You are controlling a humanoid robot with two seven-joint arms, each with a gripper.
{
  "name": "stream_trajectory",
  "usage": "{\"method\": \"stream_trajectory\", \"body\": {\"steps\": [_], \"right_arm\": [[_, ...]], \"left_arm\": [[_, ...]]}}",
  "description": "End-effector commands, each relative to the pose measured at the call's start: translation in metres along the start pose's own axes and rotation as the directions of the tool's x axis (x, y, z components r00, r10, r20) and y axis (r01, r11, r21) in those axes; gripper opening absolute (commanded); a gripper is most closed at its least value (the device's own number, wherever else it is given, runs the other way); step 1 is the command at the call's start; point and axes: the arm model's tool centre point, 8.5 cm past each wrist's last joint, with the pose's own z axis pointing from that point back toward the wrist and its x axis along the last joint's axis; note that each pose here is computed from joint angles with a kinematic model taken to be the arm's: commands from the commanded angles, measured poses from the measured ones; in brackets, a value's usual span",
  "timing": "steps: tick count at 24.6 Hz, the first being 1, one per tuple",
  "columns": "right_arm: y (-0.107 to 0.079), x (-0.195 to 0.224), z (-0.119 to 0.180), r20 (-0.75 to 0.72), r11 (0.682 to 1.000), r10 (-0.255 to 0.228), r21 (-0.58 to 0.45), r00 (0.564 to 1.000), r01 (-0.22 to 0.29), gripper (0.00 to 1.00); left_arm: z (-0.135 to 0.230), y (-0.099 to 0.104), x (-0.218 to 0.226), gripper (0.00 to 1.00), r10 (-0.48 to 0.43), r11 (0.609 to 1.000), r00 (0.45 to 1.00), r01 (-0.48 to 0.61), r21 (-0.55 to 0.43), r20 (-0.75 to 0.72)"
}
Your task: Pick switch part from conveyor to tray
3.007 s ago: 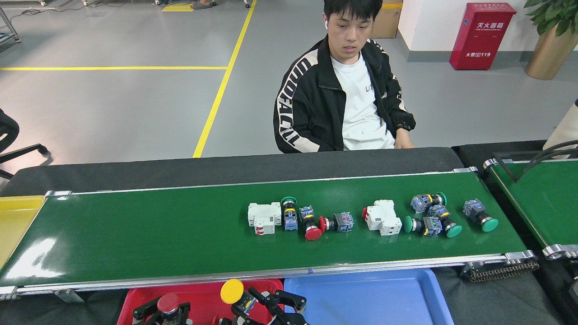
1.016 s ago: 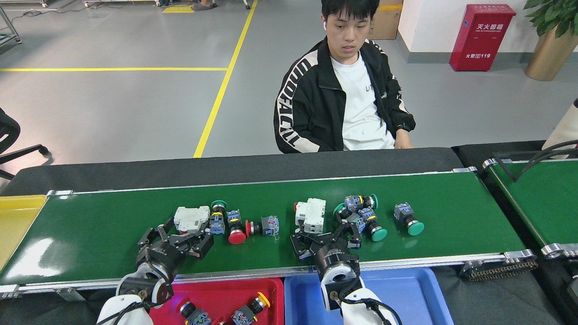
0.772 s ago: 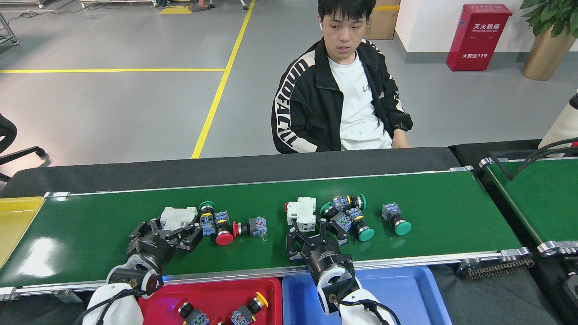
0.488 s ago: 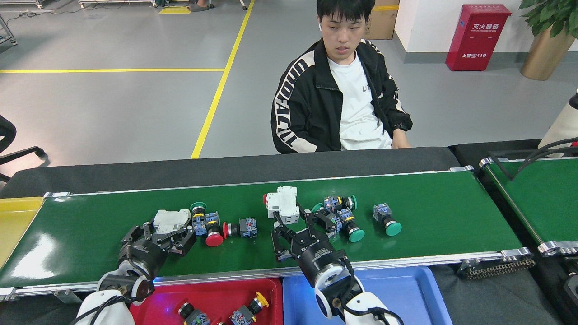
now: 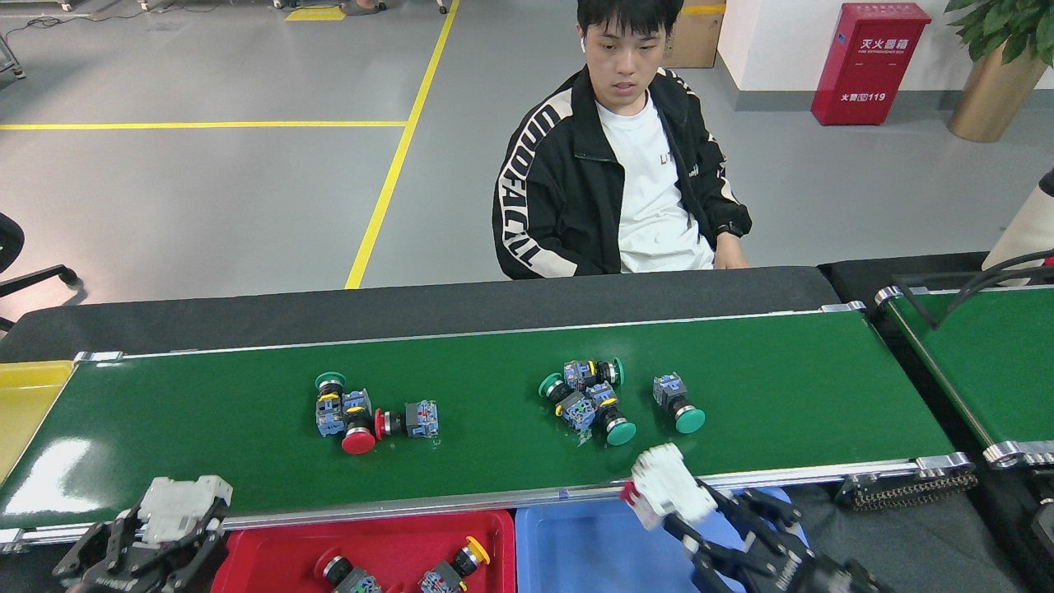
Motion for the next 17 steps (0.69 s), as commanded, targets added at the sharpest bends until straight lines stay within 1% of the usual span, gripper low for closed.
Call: {"method": "stream_trajectory", "body": {"steps": [1,2,3,4,5,7,9,11,13,14,15,16,17], "right_arm": [[-0.004,-0.005,0.013,-0.016,1.0,0.005,-0.014,1.0,-0.005,0.28],[0.0,-0.009,0.021,-0.042,1.0,-0.002,0.002,0.999,0.002,0.55],[0.008,-0.013,0.029,-0.072,1.0,-0.018,0.024,0.997,0.02,0.95],[0.012,-0.014,0.033,-0.096,0.999,-0.035,0.028,0.995,0.038,0.99],[0.011,-0.014,0.033,-0.106,0.999,-0.042,0.015,0.994,0.043,0.99],[0.011,-0.014,0.031,-0.125,0.998,-0.055,-0.012,0.991,0.054,0.99],[0.009,-0.013,0.028,-0.152,0.996,-0.073,-0.053,0.986,0.066,0.99],[0.004,-0.011,0.018,-0.158,0.994,-0.085,-0.085,0.984,0.072,0.99],[-0.011,-0.009,-0.005,-0.139,0.988,-0.083,-0.142,0.987,0.063,0.98],[-0.016,-0.011,-0.013,-0.144,0.985,-0.079,-0.162,0.986,0.056,0.98],[-0.024,-0.019,-0.022,-0.2,0.982,-0.081,-0.185,0.976,0.044,0.98],[-0.03,-0.025,-0.031,-0.252,0.98,-0.082,-0.198,0.964,0.032,0.98],[-0.032,-0.029,-0.038,-0.302,0.98,-0.08,-0.198,0.95,0.02,0.98]], "left_arm": [[0.006,0.009,0.011,0.06,-0.027,0.999,0.998,0.025,0.029,0.052],[0.007,0.006,0.017,0.06,-0.03,0.999,0.996,0.029,0.023,0.09],[0.006,0.005,0.025,0.06,-0.037,0.999,0.989,0.034,0.025,0.144],[0.006,0.006,0.033,0.06,-0.052,0.998,0.977,0.046,0.03,0.205],[0.005,0.008,0.037,0.06,-0.064,0.998,0.968,0.056,0.039,0.241],[-0.007,0.015,0.044,0.06,-0.08,0.996,0.961,0.067,0.06,0.264],[-0.025,0.022,0.064,0.07,-0.118,0.992,0.937,0.099,0.075,0.33],[-0.046,0.033,0.095,0.07,-0.162,0.986,0.895,0.129,0.106,0.415],[-0.069,0.046,0.133,0.07,-0.237,0.971,0.828,0.191,0.143,0.507],[-0.075,0.048,0.148,0.07,-0.267,0.964,0.799,0.218,0.154,0.538],[-0.081,0.048,0.171,0.07,-0.297,0.955,0.759,0.247,0.167,0.58],[-0.084,0.046,0.199,0.08,-0.327,0.944,0.704,0.275,0.182,0.63],[-0.084,0.04,0.225,0.08,-0.349,0.934,0.652,0.303,0.191,0.673]]}}
